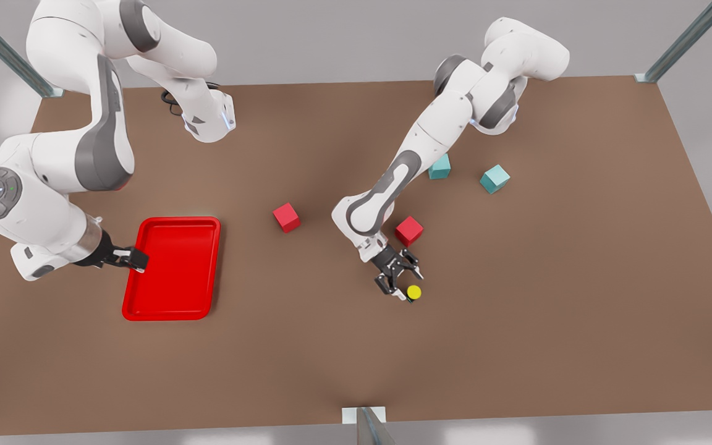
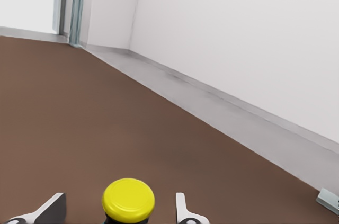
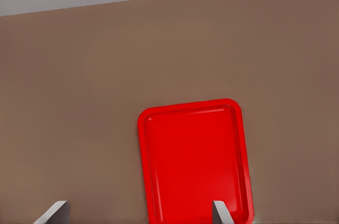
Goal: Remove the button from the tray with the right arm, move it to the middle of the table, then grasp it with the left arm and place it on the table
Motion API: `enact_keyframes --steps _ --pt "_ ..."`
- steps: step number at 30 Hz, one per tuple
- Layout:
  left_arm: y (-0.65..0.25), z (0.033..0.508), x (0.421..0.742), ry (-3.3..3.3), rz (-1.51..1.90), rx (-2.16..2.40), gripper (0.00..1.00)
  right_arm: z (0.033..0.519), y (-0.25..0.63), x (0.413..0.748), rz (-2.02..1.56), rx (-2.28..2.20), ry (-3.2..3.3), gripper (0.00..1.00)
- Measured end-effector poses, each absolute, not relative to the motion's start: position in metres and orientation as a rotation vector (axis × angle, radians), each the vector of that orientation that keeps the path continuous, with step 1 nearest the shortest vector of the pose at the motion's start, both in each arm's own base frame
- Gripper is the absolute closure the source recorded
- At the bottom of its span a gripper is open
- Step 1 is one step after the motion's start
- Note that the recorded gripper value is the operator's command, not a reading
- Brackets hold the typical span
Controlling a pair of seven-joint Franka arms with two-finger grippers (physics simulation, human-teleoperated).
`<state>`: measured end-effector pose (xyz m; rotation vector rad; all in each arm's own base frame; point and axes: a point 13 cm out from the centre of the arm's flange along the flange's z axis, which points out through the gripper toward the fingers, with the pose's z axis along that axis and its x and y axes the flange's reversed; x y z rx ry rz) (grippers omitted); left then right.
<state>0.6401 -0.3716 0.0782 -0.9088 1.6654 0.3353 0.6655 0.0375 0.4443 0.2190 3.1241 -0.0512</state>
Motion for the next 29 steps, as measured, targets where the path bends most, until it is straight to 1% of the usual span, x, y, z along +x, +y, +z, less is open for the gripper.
enact_keyframes --steps 3,5,6,7,9,10,11,12,13,14,15,16,17,18,19,20,22,23,29 --pt "-0.375 0.103 0.646 1.642 0.311 -0.928 0.00 0.444 0.041 0.665 -0.050 0.219 3.127 0.00" --pt "-0.379 0.130 0.651 1.623 0.291 -0.944 0.00 0.444 0.043 0.664 -0.051 0.219 3.128 0.00" --pt "-0.382 0.151 0.653 1.612 0.281 -0.962 0.00 0.444 0.043 0.664 -0.051 0.221 3.128 0.00" --pt "-0.384 0.184 0.655 1.606 0.266 -1.006 0.00 0.444 0.043 0.664 -0.052 0.224 3.128 0.00" --pt "-0.372 0.268 0.657 1.640 0.250 -1.216 0.00 0.444 0.042 0.664 -0.054 0.229 3.127 0.00" --pt "-0.340 0.316 0.671 1.666 0.255 -1.412 0.00 0.444 0.042 0.664 -0.055 0.230 3.127 0.00" --pt "-0.291 0.352 0.687 1.705 0.280 -1.616 0.00 0.444 0.042 0.664 -0.056 0.232 3.127 0.00" --pt "-0.240 0.363 0.693 1.779 0.339 -1.772 0.00 0.444 0.042 0.664 -0.056 0.234 3.127 0.00" --pt "-0.196 0.363 0.690 1.885 0.410 -1.878 0.00 0.444 0.042 0.664 -0.056 0.236 3.127 0.00" --pt "-0.170 0.382 0.681 2.003 0.427 -1.926 0.00 0.444 0.041 0.664 -0.056 0.238 3.127 0.00" --pt "-0.152 0.425 0.659 2.116 0.401 -1.919 0.00 0.444 0.042 0.664 -0.057 0.239 3.127 0.00" --pt "-0.140 0.469 0.629 2.224 0.366 -1.870 0.00 0.444 0.042 0.664 -0.057 0.240 3.127 0.00" --pt "-0.132 0.503 0.600 2.325 0.335 -1.799 0.00 0.444 0.042 0.664 -0.057 0.241 3.127 0.00" --pt "-0.127 0.520 0.571 2.426 0.320 -1.720 0.00 0.444 0.042 0.664 -0.057 0.243 3.127 0.00" --pt "-0.127 0.516 0.546 2.531 0.320 -1.640 0.00 0.444 0.041 0.664 -0.057 0.245 3.127 0.00" --pt "-0.133 0.500 0.534 2.640 0.317 -1.561 0.00 0.444 0.041 0.664 -0.057 0.246 3.127 0.00" --pt "-0.149 0.470 0.532 2.822 0.291 -1.391 0.00 0.444 0.041 0.664 -0.057 0.248 3.127 0.00" --pt "-0.155 0.465 0.532 2.889 0.266 -1.297 0.00 0.444 0.040 0.664 -0.056 0.251 3.127 0.00" --pt "-0.168 0.470 0.533 3.102 0.153 -0.771 0.00 0.443 0.042 0.664 -0.055 0.250 3.128 0.00"
